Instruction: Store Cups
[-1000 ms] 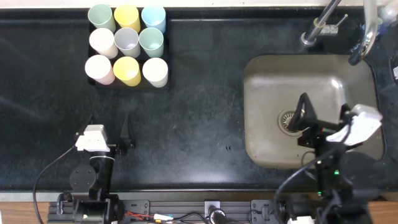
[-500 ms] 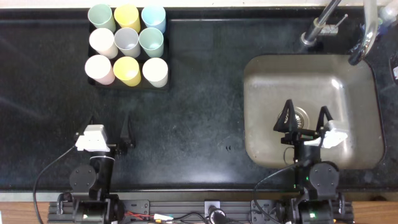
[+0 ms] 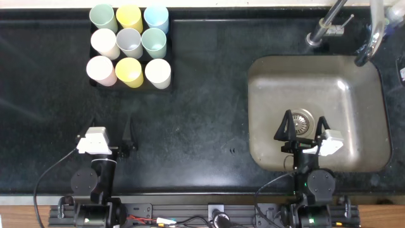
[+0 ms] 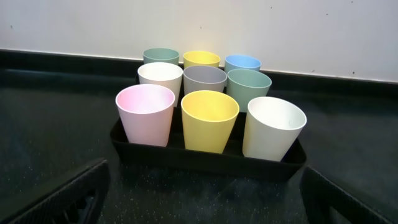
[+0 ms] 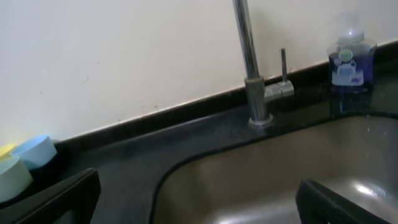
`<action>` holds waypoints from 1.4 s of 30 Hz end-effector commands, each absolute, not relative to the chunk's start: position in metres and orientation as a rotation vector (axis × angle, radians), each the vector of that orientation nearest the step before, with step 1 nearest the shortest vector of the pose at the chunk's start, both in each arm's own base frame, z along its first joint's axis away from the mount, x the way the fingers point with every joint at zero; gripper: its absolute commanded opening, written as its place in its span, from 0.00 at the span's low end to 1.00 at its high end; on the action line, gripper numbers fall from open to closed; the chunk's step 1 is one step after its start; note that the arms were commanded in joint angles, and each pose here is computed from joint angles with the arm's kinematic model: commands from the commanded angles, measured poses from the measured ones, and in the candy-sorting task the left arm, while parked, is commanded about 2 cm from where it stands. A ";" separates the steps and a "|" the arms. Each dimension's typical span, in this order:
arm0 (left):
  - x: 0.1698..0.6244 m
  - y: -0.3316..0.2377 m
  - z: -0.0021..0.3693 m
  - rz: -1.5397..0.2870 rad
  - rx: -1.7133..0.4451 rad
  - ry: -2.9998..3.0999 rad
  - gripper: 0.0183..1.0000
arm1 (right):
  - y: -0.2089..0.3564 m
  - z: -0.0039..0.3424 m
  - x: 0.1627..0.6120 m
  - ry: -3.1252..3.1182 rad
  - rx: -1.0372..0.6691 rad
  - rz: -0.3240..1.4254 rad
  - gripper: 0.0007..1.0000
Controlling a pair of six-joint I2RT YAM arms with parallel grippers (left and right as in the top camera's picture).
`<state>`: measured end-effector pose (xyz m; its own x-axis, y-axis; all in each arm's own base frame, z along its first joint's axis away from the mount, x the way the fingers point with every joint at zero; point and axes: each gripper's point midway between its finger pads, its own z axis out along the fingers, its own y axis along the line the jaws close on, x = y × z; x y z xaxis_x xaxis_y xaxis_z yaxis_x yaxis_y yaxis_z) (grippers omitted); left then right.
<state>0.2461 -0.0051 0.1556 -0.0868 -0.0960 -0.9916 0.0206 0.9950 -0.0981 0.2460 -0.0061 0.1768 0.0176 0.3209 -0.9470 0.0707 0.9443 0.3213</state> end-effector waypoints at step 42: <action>0.246 -0.006 0.157 -0.086 -0.036 1.649 1.00 | 0.002 0.175 0.247 1.565 0.127 0.090 1.00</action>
